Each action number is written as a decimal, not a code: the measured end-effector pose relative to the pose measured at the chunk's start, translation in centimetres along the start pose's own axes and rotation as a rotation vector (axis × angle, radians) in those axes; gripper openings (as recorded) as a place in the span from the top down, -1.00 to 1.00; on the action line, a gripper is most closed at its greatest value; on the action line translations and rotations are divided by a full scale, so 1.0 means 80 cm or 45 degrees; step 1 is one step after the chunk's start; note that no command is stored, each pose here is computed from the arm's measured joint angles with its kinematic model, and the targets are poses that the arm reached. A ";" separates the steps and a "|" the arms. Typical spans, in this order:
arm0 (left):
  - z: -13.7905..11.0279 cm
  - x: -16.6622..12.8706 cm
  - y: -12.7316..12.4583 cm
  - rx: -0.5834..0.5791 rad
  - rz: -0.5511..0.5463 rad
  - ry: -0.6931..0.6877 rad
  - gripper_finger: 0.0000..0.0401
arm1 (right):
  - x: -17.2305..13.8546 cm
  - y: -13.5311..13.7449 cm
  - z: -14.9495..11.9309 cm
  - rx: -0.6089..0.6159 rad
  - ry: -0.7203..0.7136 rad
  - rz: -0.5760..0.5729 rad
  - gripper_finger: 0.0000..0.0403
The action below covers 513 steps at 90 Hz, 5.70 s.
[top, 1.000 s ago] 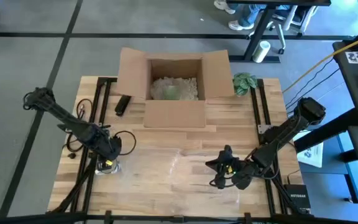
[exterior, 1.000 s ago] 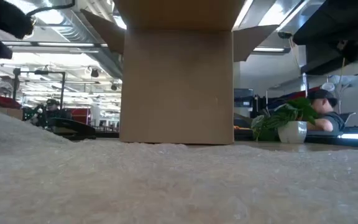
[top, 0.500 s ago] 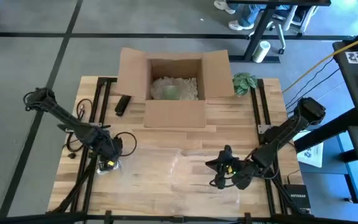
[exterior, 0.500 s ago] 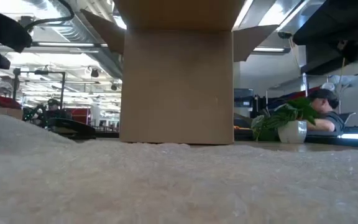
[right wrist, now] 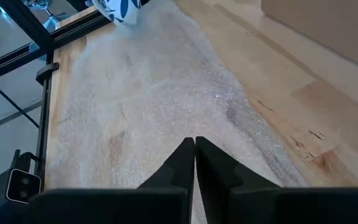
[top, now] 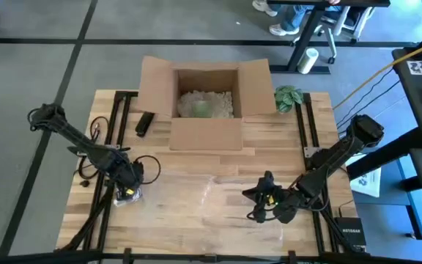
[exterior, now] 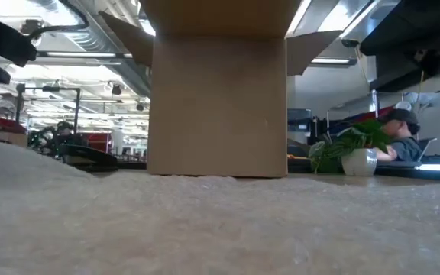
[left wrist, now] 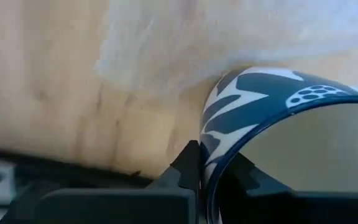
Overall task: Wrap mug
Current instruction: Wrap the blue mug with bubble wrap
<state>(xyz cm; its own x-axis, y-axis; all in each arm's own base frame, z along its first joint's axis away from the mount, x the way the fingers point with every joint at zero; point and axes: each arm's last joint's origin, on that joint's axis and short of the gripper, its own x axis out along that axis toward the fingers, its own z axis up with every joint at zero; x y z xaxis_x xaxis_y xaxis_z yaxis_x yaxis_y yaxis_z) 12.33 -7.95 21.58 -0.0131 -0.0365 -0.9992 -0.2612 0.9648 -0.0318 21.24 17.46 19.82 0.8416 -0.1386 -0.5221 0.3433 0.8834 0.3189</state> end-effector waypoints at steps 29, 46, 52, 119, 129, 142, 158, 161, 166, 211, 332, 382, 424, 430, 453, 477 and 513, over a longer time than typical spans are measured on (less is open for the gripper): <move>0.008 -0.056 -0.006 -0.020 0.013 -0.156 0.99 | 0.000 -0.001 -0.001 -0.010 0.005 -0.010 1.00; 0.027 -0.085 -0.019 -0.020 -0.087 -0.315 0.99 | 0.000 -0.005 -0.003 -0.010 0.026 -0.041 1.00; 0.034 -0.091 -0.018 0.025 -0.007 -0.293 0.99 | 0.000 -0.007 -0.004 -0.020 0.043 -0.053 1.00; 0.151 -0.069 -0.066 0.233 -0.001 -0.230 0.99 | -0.007 -0.014 -0.018 -0.059 0.202 -0.082 1.00; 0.177 -0.047 -0.083 0.282 -0.013 -0.201 0.99 | -0.014 -0.010 -0.024 -0.057 0.194 -0.062 1.00; 0.209 -0.039 -0.105 0.369 -0.051 -0.276 0.99 | -0.023 -0.005 -0.030 -0.023 0.146 -0.053 1.00; 0.239 -0.061 -0.127 0.425 -0.067 -0.403 0.99 | -0.029 -0.001 -0.035 -0.009 0.136 -0.028 1.00; 0.245 -0.065 -0.131 0.430 -0.071 -0.436 0.99 | -0.029 -0.001 -0.035 -0.006 0.129 -0.031 1.00; 0.256 -0.071 -0.139 0.451 -0.088 -0.489 0.99 | -0.029 -0.001 -0.035 0.001 0.127 -0.030 1.00; 0.319 -0.037 -0.157 0.519 0.003 -0.340 0.99 | -0.034 0.012 -0.035 0.111 0.102 0.071 1.00; 0.336 -0.003 -0.152 0.324 -0.072 -0.161 0.71 | -0.021 0.030 -0.079 0.189 0.075 0.098 1.00; 0.328 -0.071 -0.149 0.399 0.070 -0.191 0.70 | -0.021 0.029 -0.079 0.178 0.074 0.095 1.00; 0.267 -0.143 -0.159 0.424 0.276 -0.640 0.70 | -0.021 0.030 -0.078 0.221 0.074 0.099 1.00; 0.251 -0.143 -0.158 0.410 0.267 -0.682 0.70 | -0.021 0.031 -0.078 0.226 0.073 0.104 1.00; 0.167 -0.101 -0.135 0.235 0.087 -0.915 0.70 | -0.022 0.038 -0.074 0.238 0.077 0.130 1.00; 0.090 -0.036 -0.096 0.067 -0.203 -1.113 0.70 | -0.041 0.067 -0.031 0.110 0.152 0.016 1.00; 0.057 0.031 -0.060 0.015 -0.317 -1.194 0.70 | -0.096 0.139 -0.018 0.295 0.316 0.056 1.00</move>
<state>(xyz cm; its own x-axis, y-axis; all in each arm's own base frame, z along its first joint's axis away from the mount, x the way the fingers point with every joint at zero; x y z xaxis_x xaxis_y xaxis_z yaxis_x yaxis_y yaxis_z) 17.97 -11.52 19.16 0.8175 -0.0225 -0.5754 -0.1427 0.9602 -0.2403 18.02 29.01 26.20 0.7403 0.0359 -0.6713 0.4185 0.7568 0.5021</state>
